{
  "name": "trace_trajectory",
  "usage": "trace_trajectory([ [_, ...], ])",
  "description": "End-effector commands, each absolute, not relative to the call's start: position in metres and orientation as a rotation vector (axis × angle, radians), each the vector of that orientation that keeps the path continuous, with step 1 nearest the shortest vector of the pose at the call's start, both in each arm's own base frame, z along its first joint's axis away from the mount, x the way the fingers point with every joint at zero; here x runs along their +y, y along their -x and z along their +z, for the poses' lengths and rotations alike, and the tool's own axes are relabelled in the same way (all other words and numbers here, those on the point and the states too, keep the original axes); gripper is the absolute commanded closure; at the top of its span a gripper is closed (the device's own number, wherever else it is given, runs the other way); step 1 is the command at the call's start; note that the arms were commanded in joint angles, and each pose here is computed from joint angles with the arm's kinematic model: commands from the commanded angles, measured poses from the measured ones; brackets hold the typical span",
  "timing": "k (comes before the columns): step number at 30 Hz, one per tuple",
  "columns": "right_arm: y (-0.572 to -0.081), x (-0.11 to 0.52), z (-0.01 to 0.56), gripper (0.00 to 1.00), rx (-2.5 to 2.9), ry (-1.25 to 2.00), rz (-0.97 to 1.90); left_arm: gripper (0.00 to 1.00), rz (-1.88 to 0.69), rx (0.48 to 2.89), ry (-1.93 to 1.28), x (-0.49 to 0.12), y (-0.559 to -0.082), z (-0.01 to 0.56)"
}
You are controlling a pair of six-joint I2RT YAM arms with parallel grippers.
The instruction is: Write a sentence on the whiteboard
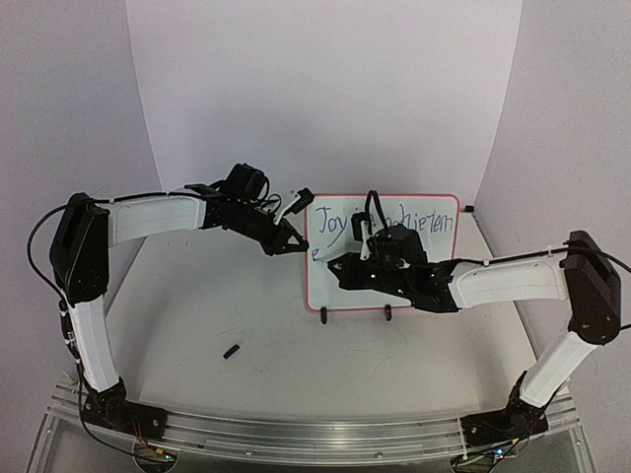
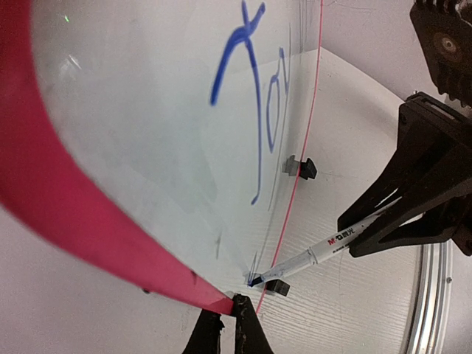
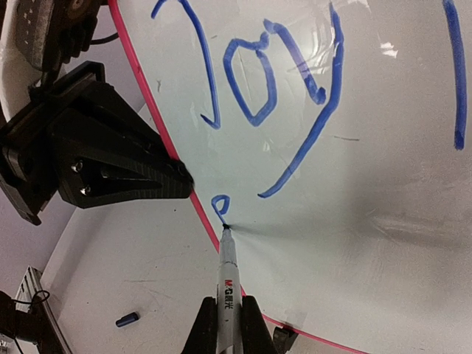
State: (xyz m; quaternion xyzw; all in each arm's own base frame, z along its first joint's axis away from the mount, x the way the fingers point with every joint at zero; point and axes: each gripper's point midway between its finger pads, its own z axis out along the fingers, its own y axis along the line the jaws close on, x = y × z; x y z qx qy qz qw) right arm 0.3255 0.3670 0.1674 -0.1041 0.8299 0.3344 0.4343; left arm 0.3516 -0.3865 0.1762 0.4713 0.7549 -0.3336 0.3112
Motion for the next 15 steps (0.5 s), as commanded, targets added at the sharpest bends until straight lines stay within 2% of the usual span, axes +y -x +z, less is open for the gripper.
trace_trajectory([
  [1, -0.330, 0.356, 0.158, 1.00, 2.089, 0.220, 0.783, 1.00, -0.793, 2.121, -1.364, -0.374, -0.328, 0.138],
  [15, -0.326, 0.349, 0.192, 1.00, 2.017, 0.203, 0.815, 1.00, -0.792, 2.122, -1.364, -0.374, -0.327, 0.138],
])
